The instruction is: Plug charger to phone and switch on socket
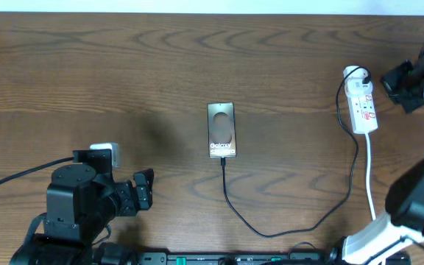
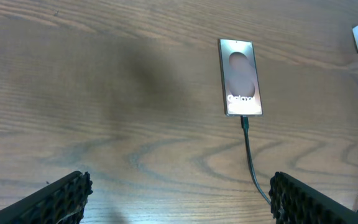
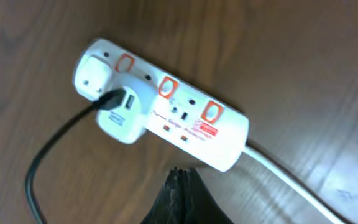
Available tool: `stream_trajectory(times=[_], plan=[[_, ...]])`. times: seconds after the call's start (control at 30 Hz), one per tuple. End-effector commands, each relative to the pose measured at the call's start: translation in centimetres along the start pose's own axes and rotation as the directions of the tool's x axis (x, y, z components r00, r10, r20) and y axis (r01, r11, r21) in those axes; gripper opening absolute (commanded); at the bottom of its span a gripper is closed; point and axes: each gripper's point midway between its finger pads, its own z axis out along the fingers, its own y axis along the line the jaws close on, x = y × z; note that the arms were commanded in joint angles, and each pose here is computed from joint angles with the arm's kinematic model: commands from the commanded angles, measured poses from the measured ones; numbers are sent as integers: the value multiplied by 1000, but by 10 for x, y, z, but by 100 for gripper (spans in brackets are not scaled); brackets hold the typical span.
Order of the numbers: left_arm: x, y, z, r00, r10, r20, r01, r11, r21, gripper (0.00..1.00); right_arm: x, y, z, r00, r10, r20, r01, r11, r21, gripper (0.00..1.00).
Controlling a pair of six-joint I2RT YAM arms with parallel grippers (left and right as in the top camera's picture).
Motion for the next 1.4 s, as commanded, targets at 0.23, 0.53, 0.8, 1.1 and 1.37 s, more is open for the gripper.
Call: stream_trajectory(times=[0.23, 0.53, 0.8, 1.1, 1.37], plan=[[-2, 2, -2, 1000, 10, 10, -10, 1000, -14, 93, -9, 13, 55, 996, 6, -91, -3, 1000, 30, 1], [-2, 2, -2, 1000, 10, 10, -10, 1000, -14, 93, -8, 26, 79, 993, 5, -120, -8, 1000, -25, 1], [-2, 2, -2, 1000, 10, 10, -10, 1000, -14, 93, -9, 25, 91, 993, 9, -122, -12, 1000, -23, 1], [-2, 2, -2, 1000, 10, 10, -10, 1000, -14, 93, -18, 14, 92, 997, 4, -71, -2, 999, 39, 1], [-2, 2, -2, 1000, 10, 10, -10, 1000, -14, 93, -19, 13, 97, 998, 3, -65, 0, 999, 48, 1]])
